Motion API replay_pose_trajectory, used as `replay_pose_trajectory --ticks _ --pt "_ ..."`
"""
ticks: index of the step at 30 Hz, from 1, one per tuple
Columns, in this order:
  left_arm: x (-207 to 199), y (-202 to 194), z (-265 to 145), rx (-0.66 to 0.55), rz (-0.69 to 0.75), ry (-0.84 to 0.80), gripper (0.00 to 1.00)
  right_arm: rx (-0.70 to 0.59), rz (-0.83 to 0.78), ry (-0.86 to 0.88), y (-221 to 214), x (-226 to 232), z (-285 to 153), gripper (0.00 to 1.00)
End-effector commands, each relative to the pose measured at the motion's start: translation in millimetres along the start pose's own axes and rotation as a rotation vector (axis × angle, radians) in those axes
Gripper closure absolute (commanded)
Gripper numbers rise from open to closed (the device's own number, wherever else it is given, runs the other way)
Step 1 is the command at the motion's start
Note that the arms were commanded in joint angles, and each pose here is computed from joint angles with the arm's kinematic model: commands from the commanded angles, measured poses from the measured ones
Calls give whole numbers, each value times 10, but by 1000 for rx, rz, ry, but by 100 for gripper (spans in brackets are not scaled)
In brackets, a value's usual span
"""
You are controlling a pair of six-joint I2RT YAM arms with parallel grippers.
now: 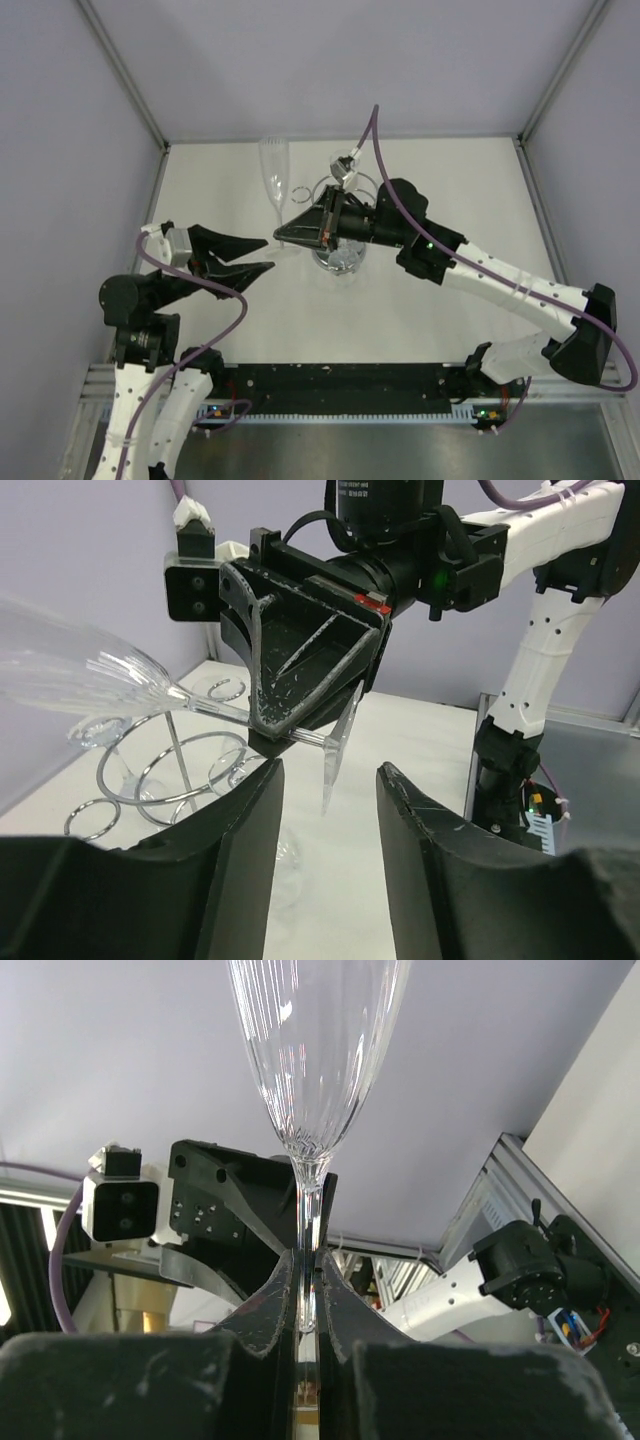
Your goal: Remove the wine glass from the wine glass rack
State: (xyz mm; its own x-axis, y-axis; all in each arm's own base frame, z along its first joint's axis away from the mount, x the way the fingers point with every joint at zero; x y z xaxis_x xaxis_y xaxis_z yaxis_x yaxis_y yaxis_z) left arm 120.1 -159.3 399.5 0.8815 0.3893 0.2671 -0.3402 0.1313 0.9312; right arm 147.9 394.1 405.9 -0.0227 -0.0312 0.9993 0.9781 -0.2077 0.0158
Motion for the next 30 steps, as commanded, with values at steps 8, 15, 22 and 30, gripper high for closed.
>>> replay_pose_trajectory --ticks 8,15,22,30 --pt "-117 260 -51 -28 -111 49 42 -45 -228 35 53 330 -398 100" --pt "44 314 51 -49 -348 103 40 -68 -454 -130 72 21 -886 100" --pt "382 291 146 -41 -591 264 41 -32 -655 -283 30 -239 -1202 100" --pt "474 225 266 -14 -887 254 37 76 -880 -433 -81 -572 -1370 100"
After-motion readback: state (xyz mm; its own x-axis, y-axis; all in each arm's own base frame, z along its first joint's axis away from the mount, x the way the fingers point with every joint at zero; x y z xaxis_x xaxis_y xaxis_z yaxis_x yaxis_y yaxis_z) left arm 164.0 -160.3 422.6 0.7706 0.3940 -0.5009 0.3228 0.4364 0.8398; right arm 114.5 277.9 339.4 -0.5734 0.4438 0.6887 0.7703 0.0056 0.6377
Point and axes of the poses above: each gripper's point midway between its finger pads, its own z axis out along the fingers, its own x axis along the line the jaws close on, y = z × x, the point moved 2 cm from there along -z, back along the fingers, and after that the axes turned 14 degrees about z, right-handed, at the moved point
